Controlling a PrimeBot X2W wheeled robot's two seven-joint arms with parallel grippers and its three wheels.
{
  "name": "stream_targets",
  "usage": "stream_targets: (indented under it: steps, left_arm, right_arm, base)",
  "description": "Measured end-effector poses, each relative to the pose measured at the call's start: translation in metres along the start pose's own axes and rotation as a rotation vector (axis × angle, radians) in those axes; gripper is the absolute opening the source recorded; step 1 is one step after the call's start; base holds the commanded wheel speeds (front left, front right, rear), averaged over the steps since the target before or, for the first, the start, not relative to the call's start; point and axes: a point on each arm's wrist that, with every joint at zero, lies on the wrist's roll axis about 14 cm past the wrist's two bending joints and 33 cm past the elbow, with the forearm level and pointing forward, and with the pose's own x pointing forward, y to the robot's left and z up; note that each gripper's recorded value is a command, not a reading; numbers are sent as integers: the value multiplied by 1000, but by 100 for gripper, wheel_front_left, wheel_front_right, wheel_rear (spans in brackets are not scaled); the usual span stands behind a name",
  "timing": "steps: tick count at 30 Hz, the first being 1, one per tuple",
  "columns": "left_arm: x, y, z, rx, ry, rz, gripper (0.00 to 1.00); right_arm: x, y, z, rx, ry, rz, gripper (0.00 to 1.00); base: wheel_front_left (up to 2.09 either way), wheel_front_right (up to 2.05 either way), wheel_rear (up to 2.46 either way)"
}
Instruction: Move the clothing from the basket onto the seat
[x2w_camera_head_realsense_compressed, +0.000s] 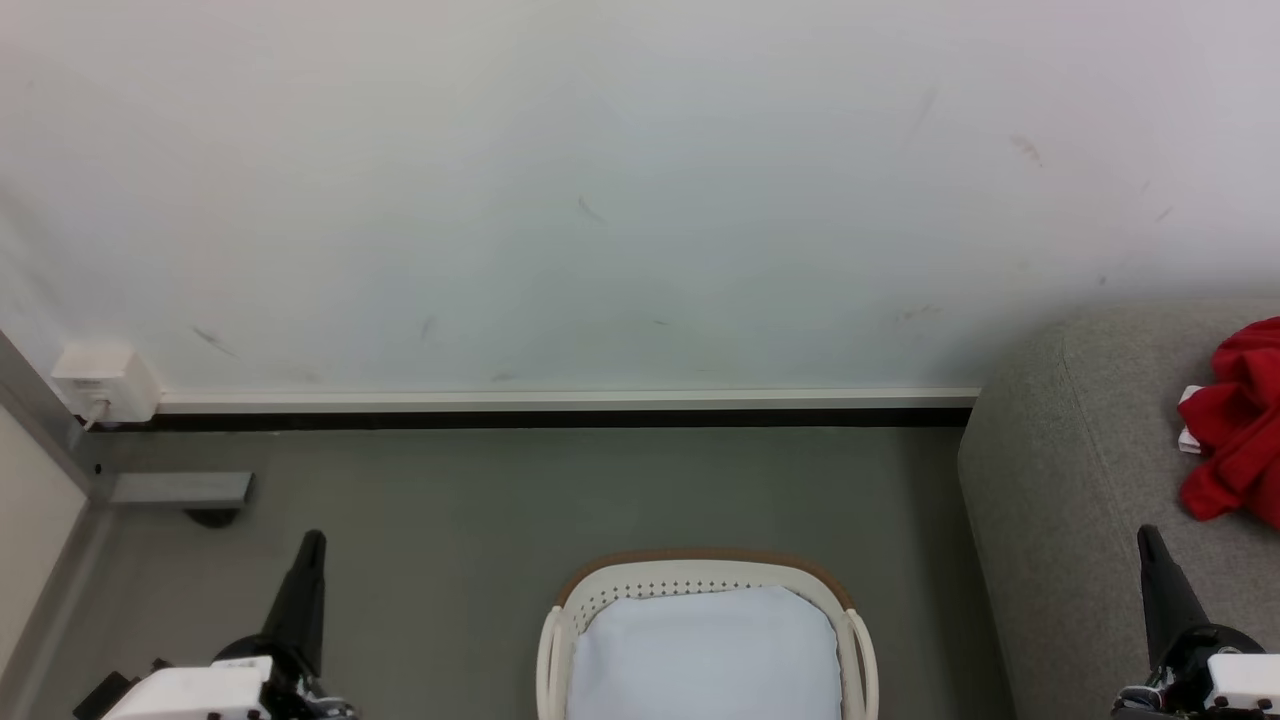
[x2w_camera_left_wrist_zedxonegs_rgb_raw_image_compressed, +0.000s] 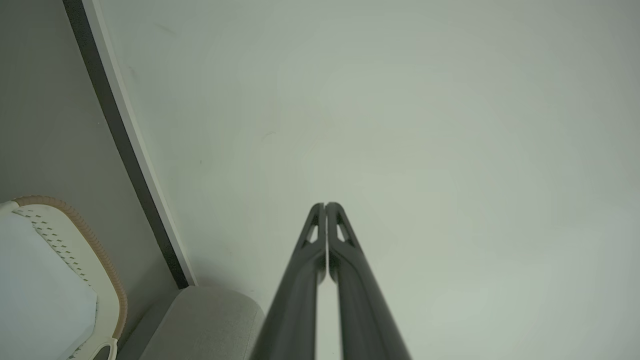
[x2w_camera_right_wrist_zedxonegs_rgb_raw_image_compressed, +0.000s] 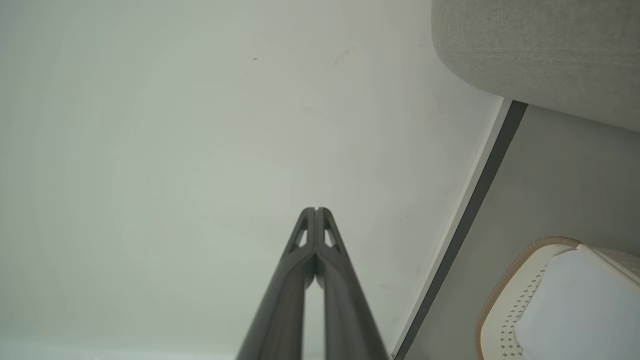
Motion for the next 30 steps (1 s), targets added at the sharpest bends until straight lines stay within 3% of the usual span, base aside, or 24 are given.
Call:
stream_targets:
  steps: [30]
  left_arm:
    - [0, 0, 0, 0, 0, 0, 0]
  right_arm:
    - [0, 0, 0, 1, -1, 0, 0]
  base:
    - [0, 0, 0]
